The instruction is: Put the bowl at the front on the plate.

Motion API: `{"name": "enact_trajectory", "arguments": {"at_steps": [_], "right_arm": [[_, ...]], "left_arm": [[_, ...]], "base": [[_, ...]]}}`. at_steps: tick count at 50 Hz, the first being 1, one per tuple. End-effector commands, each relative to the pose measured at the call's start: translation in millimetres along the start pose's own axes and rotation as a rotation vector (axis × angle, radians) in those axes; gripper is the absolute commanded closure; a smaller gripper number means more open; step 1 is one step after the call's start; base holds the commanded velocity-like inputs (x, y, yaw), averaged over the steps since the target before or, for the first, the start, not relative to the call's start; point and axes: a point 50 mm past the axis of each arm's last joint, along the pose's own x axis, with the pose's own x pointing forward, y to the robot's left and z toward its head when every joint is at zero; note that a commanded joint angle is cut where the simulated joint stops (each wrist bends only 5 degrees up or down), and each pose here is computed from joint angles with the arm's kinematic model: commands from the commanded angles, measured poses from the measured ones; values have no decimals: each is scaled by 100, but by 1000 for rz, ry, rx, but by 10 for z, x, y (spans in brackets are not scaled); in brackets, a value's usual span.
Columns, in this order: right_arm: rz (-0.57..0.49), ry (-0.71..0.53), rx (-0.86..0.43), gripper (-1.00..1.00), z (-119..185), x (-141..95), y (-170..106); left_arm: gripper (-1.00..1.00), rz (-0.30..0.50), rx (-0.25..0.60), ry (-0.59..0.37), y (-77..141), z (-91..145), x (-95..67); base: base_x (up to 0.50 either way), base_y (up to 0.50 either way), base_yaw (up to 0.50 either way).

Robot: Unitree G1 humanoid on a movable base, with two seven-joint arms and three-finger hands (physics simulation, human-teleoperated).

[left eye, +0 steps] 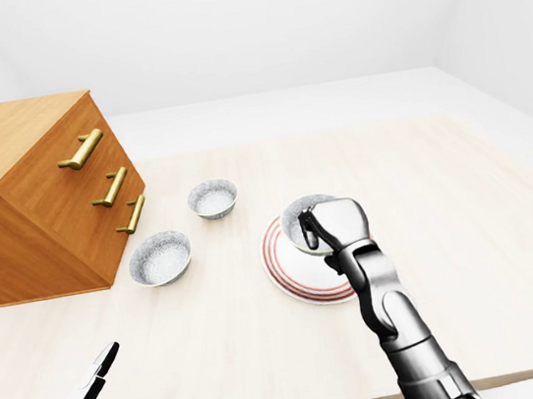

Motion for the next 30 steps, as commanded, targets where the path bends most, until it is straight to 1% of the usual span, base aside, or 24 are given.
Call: {"name": "enact_trajectory", "arguments": {"at_steps": [1,13,18,24,30], "right_arm": [[-17,7,-8,100,-4,34,7],[-1,15,29,100,-44,20,110],[4,20,25,100,-68,4,130],[3,22,29,100,-81,7,136],[5,24,33,100,-85,-3,162]], "left_arm": [[-100,8,-44,-5,16,49,-3],[-100,8,-43,-8,14,56,-1],[-100,8,-36,0,1,31,1],[-100,10,-52,-20,21,88,-2],[-100,9,-51,-16,20,79,0]], "base": [[0,0,0],[0,0,0],[0,0,0],[0,0,0],[0,0,0]]}}
